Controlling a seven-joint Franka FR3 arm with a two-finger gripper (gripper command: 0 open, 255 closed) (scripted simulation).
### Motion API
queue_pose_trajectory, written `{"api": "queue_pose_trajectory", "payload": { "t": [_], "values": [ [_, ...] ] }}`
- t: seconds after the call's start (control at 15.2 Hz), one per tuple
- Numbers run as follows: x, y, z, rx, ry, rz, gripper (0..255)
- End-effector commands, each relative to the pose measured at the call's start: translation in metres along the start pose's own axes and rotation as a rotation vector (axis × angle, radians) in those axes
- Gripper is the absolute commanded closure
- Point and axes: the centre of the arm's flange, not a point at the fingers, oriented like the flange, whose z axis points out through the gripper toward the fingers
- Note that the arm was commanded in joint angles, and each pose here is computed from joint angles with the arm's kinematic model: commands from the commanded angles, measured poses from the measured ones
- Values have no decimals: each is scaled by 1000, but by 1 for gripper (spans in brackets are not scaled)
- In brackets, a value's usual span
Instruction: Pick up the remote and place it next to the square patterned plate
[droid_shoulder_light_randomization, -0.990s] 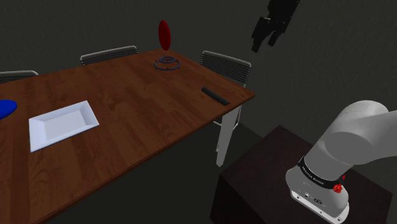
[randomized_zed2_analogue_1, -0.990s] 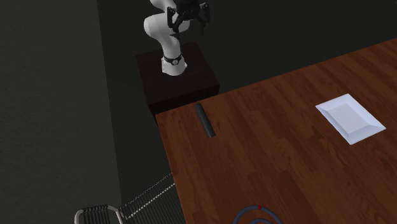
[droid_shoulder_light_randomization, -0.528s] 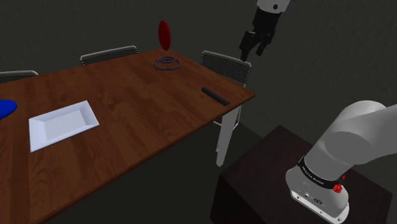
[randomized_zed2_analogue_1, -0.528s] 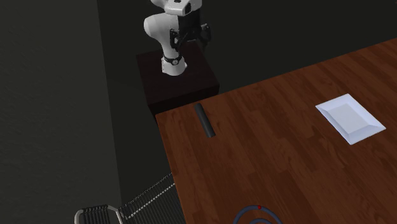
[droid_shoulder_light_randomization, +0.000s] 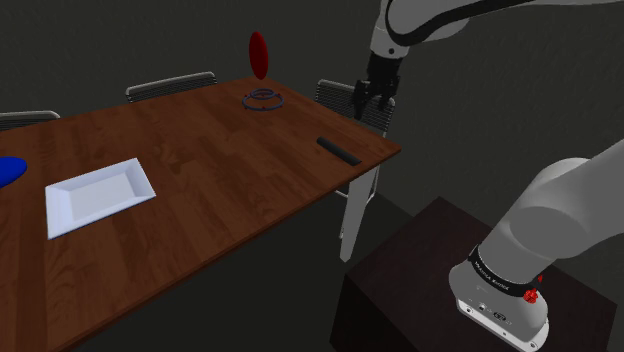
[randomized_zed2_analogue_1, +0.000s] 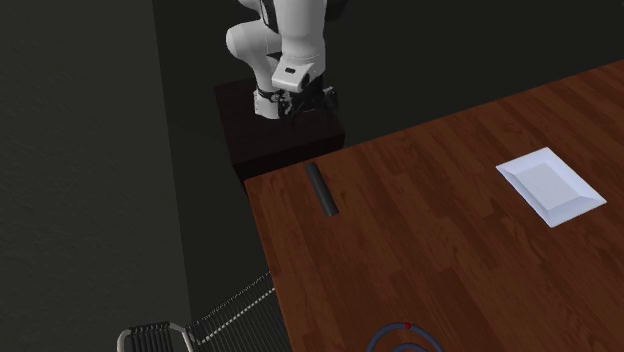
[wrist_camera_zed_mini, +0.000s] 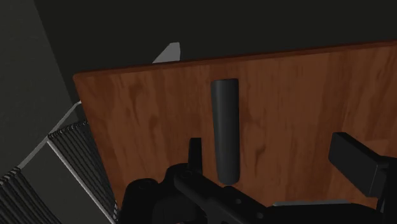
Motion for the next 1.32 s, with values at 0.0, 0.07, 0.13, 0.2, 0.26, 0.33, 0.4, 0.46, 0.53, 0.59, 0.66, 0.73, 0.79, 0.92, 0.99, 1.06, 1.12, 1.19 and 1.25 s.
{"api": "queue_pose_trajectory", "payload": {
  "t": [0.0,0.07,0.13,0.2,0.26,0.33,0.4,0.46,0.53,0.59,0.66,0.73,0.79,0.92,0.99,1.06,1.12,1.19,1.25],
  "values": [
    [16,4,24,9,-16,4,0],
    [23,5,35,14,-24,6,0],
    [31,6,47,18,-32,8,0],
    [38,8,59,23,-41,10,0],
    [45,9,71,27,-49,12,0],
    [52,10,83,32,-58,14,0],
    [59,11,95,36,-66,16,0],
    [65,12,107,41,-74,19,0],
    [72,13,119,45,-83,21,0],
    [79,14,132,50,-91,23,0],
    [84,14,143,54,-99,24,0],
    [84,14,148,54,-99,24,0],
    [83,14,153,54,-99,24,0],
    [82,13,164,54,-99,24,0],
    [82,13,169,54,-99,24,0],
    [81,13,174,54,-99,24,0],
    [81,12,179,54,-99,24,0],
    [81,12,182,54,-99,24,0],
    [81,12,182,54,-99,24,0]
  ]
}}
